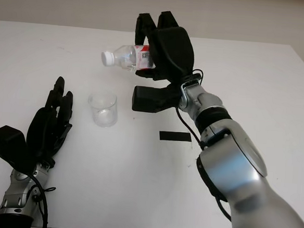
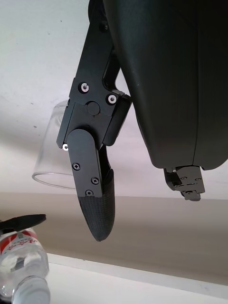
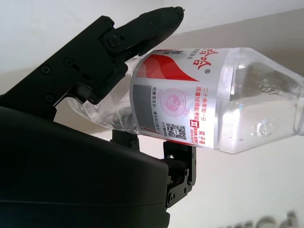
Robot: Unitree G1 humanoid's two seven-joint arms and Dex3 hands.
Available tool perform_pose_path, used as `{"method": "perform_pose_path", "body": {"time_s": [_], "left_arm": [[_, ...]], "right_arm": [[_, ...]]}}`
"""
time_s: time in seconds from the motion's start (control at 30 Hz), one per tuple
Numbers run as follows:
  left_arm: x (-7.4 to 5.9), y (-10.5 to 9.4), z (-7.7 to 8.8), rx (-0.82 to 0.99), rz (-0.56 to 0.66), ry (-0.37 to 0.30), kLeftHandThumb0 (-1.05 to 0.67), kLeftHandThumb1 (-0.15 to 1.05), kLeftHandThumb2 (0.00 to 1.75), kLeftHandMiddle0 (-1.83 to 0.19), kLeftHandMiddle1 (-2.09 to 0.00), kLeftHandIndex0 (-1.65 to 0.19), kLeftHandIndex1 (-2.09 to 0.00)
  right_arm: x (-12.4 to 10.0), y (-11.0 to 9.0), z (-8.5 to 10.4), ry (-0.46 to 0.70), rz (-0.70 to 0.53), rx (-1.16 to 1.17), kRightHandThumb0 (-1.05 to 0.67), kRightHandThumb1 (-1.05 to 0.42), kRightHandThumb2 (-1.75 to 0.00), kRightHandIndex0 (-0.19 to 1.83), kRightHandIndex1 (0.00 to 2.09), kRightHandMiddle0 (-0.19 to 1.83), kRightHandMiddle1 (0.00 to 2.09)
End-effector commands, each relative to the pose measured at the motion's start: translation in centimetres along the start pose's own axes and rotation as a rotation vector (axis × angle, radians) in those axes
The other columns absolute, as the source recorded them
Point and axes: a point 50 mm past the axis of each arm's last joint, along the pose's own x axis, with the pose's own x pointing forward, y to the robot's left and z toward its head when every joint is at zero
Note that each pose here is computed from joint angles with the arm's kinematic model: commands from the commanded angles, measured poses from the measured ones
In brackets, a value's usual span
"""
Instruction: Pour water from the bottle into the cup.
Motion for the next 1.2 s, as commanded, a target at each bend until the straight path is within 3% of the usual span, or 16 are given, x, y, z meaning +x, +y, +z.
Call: {"method": "perform_pose_path", "body": {"time_s": [0.0, 0.3, 0.57, 0.8, 1.17], "left_arm": [[-0.4, 0.1, -0.1, -0.005, -0.003, 0.012, -0.77, 1.05, 0.55, 0.15, -0.05, 0.16, -0.05], [-0.6, -0.1, -0.3, -0.020, -0.023, 0.027, -0.75, 1.05, 0.56, 0.17, -0.05, 0.17, -0.05], [-0.7, -0.2, -0.4, -0.023, -0.026, 0.034, -0.75, 1.05, 0.57, 0.17, -0.05, 0.17, -0.05], [-0.8, -0.3, -0.5, -0.023, -0.031, 0.040, -0.75, 1.05, 0.57, 0.18, -0.05, 0.18, -0.05], [-1.0, -0.5, -0.6, -0.030, -0.037, 0.046, -0.76, 1.05, 0.58, 0.19, -0.05, 0.19, -0.04]], "right_arm": [[-0.4, 0.0, -0.2, 0.039, -0.033, 0.092, -0.45, -1.05, -0.39, 1.23, 2.09, 0.73, 2.09], [-2.8, 1.7, -1.8, 0.364, 0.010, 0.615, -0.45, -1.05, -0.47, 1.26, 2.09, 0.80, 2.09], [-4.3, 2.3, -2.7, 0.509, 0.027, 0.910, -0.42, -1.05, -0.49, 1.15, 2.09, 0.76, 2.09], [-6.5, 2.1, -2.6, 0.555, 0.071, 1.043, -0.39, -1.05, -0.51, 1.22, 2.09, 0.76, 2.09], [-10.1, 0.0, -2.3, 0.660, 0.167, 0.988, -0.42, -1.05, -0.47, 1.29, 2.09, 0.83, 2.09]]}}
